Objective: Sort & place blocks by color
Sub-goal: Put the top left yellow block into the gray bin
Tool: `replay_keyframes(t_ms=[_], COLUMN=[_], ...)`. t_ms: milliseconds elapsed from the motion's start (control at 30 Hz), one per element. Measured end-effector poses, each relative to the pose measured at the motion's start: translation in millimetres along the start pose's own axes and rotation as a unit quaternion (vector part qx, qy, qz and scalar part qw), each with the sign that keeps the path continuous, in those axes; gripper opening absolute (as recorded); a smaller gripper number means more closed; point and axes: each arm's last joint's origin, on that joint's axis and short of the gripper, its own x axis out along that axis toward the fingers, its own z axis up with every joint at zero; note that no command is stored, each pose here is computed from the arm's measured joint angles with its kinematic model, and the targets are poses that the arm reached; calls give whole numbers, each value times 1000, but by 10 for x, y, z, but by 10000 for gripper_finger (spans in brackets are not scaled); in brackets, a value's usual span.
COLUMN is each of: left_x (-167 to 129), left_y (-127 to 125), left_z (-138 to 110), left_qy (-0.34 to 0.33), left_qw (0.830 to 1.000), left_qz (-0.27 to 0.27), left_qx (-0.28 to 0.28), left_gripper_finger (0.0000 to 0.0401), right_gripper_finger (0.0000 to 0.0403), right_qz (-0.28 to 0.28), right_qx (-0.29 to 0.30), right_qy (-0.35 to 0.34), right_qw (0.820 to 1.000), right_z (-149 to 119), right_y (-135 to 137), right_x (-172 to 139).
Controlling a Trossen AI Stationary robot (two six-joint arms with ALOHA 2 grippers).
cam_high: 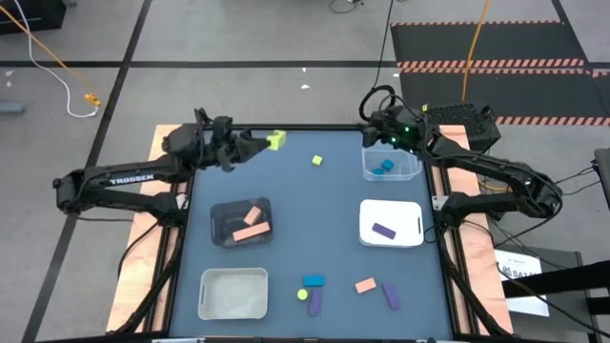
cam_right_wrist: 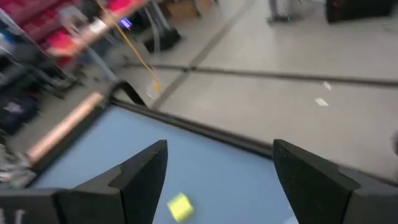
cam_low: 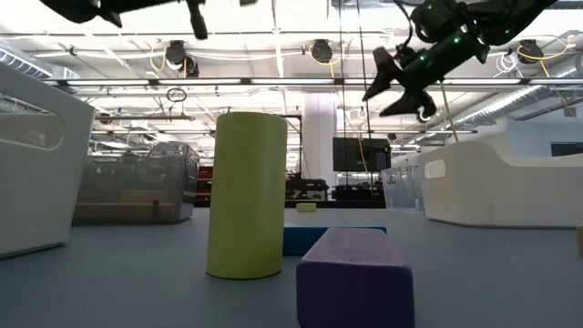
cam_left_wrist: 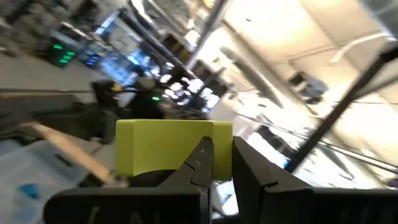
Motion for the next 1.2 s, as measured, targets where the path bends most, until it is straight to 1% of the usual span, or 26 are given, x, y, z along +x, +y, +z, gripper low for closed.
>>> replay_keyframes(t_ms=[133, 267, 367, 433, 500, 567, 667, 800, 900, 967, 1000, 1067, 1133, 1200], left_x=[39, 70, 66, 48, 9, -42, -158, -350, -509, -631, -689, -788, -876, -940], left_y=[-147, -257, -340, -379, -427, -478, -573, -739, -888, -949, -965, -980, -985, -973], left_z=[-108, -307, -477, -611, -748, -901, -1138, -1412, -1566, -1657, -1695, -1752, -1790, -1809], left_qy=[14, 71, 145, 210, 272, 329, 408, 484, 535, 558, 560, 555, 560, 562], left_qw=[999, 995, 983, 966, 942, 914, 863, 791, 739, 704, 690, 668, 643, 623], left_qz=[-40, -55, -73, -71, -57, -29, 28, 107, 143, 190, 221, 279, 323, 358], left_qx=[-10, -37, -82, -133, -188, -235, -297, -357, -383, -396, -401, -410, -412, -411], left_gripper_finger=[30, 30, 30, 30, 33, 35, 35, 31, 34, 38, 39, 39, 36, 35], right_gripper_finger=[279, 279, 279, 279, 279, 279, 279, 279, 279, 279, 279, 279, 279, 279], right_qz=[46, 95, 135, 162, 200, 240, 287, 311, 321, 323, 322, 321, 316, 313], right_qx=[7, 8, 12, 7, -7, -20, -32, -51, -82, -98, -100, -97, -100, -107], right_qy=[-48, -86, -108, -108, -91, -73, -48, -38, -37, -34, -30, -20, -3, 13], right_qw=[998, 992, 985, 981, 976, 968, 956, 948, 943, 941, 941, 942, 943, 944], right_z=[-53, -134, -184, -213, -256, -297, -366, -438, -485, -517, -534, -568, -616, -668], right_y=[78, 177, 277, 353, 429, 503, 606, 709, 760, 778, 782, 790, 791, 796], right_x=[0, -28, -69, -97, -121, -149, -194, -247, -271, -267, -259, -240, -220, -203])
